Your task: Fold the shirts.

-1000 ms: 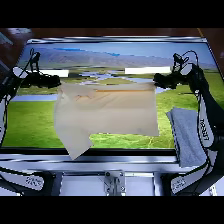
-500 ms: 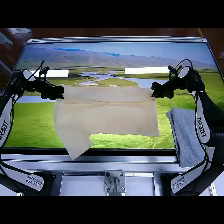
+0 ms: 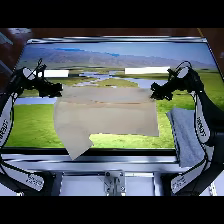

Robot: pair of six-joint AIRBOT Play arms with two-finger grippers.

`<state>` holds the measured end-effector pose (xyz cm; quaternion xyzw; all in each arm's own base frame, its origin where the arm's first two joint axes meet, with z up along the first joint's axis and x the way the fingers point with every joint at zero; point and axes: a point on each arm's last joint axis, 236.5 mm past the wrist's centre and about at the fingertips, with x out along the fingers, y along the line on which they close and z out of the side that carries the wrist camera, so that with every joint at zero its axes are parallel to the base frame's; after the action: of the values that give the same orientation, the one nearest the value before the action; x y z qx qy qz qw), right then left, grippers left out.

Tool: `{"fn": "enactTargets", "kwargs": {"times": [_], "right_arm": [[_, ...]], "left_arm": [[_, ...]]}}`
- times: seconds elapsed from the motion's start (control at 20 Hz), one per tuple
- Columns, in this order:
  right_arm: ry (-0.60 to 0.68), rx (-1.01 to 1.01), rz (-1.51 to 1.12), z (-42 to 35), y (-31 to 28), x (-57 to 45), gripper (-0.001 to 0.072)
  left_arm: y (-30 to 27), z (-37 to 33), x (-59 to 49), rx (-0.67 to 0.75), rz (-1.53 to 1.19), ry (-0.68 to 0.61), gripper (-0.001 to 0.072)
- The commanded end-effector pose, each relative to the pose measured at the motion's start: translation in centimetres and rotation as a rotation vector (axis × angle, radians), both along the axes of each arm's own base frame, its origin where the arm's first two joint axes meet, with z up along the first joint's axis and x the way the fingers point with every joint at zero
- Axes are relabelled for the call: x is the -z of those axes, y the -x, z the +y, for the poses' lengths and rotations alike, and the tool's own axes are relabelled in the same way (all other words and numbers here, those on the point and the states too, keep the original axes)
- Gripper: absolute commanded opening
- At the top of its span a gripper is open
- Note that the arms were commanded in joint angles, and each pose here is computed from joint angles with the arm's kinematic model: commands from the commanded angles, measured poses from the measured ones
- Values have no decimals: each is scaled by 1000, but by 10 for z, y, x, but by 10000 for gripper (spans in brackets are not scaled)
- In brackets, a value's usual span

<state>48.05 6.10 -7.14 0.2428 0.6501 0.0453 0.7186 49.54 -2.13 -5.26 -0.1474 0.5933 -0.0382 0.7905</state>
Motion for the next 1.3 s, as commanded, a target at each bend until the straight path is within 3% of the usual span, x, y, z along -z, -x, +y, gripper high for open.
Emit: {"fn": "enactTargets", "kwargs": {"times": [0.0,0.3,0.55,0.6,0.65,0.7,0.9,1.1,1.15,1.2,1.25], "right_arm": [[43,6,37,-10,6,10,56],[63,-6,96,-14,14,34,57],[74,-10,96,-17,14,35,83],[61,-6,93,-14,13,34,86],[44,-6,91,-10,13,33,267],[22,-20,82,-6,12,30,520],[-25,-89,27,-9,16,-4,540],[203,-158,175,-95,79,-41,558],[279,-188,264,-122,105,-48,596],[309,-215,343,-139,128,-53,596],[273,-218,391,-144,146,-55,596]], "left_arm": [[5,-3,6,8,34,5,36],[23,-7,20,30,126,15,36],[34,10,27,-3,185,-50,50],[34,9,27,-3,185,-50,114],[34,9,27,-3,185,-50,294],[35,10,26,-1,187,-50,446],[49,18,2,74,217,-56,471],[92,55,-40,81,291,-36,472],[108,64,-45,74,329,-22,512],[124,71,-48,50,362,-1,599],[141,72,-46,20,380,45,614]]}}
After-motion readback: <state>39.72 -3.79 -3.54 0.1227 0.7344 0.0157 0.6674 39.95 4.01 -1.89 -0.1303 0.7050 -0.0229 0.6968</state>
